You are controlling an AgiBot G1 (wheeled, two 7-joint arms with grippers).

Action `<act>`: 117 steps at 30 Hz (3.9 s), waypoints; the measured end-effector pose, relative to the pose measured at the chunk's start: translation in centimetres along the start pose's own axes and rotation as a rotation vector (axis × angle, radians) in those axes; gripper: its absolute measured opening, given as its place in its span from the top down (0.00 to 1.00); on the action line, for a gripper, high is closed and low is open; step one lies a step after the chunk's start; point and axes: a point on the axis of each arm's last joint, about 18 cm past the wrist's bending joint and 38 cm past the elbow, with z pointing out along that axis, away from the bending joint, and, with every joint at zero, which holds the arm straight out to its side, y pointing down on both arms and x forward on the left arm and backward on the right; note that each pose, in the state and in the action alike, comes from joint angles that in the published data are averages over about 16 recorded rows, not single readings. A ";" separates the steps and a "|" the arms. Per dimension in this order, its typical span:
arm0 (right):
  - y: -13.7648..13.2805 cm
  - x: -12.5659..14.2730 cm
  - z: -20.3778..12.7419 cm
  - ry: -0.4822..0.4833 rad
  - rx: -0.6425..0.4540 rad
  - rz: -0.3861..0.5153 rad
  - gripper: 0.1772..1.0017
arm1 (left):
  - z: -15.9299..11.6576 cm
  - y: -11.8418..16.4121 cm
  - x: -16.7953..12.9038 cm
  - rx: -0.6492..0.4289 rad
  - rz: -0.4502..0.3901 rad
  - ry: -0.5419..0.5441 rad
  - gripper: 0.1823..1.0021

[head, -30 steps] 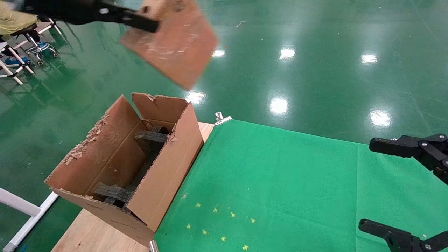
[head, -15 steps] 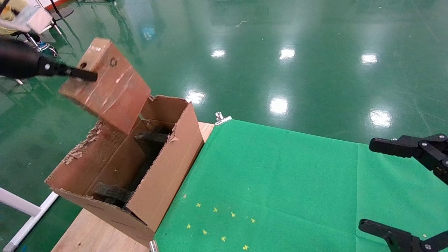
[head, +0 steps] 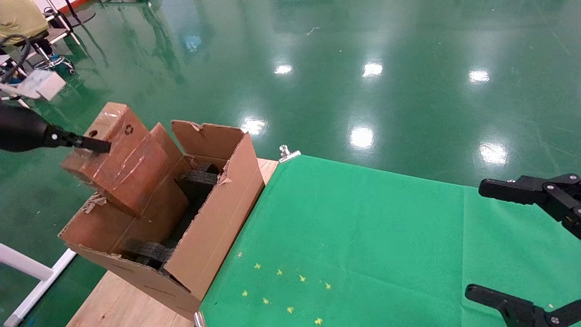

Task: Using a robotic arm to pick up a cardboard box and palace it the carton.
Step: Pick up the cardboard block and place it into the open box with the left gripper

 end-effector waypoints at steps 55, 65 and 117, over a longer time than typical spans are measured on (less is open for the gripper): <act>0.0 0.0 0.0 0.000 0.000 0.000 0.00 | 4.8 4.6 0.6 -0.222 -0.016 -0.052 0.92; 0.0 0.0 0.0 0.000 0.000 0.000 0.00 | 6.0 5.5 0.2 -0.232 0.005 -0.084 0.92; 0.0 0.0 0.0 0.000 0.000 0.000 0.00 | 16.8 12.0 2.0 -0.167 -0.007 -0.164 0.92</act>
